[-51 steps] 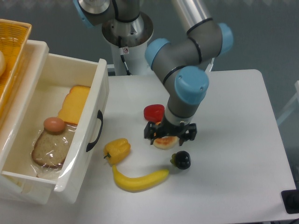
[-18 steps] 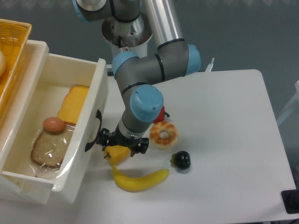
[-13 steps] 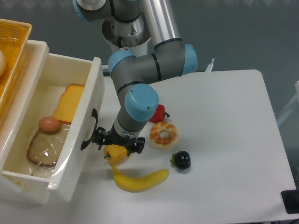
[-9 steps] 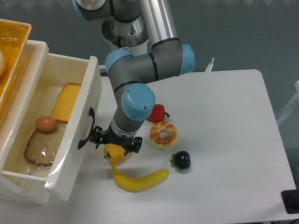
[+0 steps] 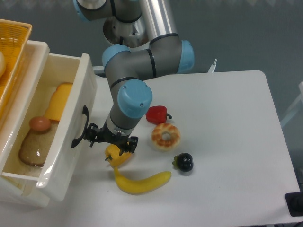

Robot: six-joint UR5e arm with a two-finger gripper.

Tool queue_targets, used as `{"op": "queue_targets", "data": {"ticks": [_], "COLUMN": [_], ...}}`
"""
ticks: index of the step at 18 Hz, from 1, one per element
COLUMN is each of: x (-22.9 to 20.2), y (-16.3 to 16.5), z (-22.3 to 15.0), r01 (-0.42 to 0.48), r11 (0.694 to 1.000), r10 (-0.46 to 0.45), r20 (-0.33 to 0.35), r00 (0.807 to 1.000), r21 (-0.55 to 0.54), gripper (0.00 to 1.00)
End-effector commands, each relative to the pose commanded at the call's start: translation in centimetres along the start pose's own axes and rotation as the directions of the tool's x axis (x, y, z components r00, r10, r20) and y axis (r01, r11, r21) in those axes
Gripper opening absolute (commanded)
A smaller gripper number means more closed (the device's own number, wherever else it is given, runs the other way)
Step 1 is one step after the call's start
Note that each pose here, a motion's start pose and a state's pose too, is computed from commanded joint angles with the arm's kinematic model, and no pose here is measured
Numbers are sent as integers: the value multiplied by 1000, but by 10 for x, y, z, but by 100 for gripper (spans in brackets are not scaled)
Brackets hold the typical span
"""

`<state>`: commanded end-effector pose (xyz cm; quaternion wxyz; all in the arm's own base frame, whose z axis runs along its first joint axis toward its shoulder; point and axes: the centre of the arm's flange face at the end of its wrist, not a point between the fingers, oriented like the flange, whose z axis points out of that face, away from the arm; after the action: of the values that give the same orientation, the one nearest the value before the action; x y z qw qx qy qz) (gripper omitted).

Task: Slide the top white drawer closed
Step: 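Push the open white drawer shut with the gripper against its front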

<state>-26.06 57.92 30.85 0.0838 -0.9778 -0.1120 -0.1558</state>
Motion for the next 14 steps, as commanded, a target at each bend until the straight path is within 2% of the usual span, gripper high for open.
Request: {"op": "queue_targets", "data": {"ticks": [14], "x": [36], "y": [-6], "z": [4], "r01": [-74], "r11": [997], "r10": [74], "r20": [10], "r00": [997], "r21": [3], "gripper": [100]}}
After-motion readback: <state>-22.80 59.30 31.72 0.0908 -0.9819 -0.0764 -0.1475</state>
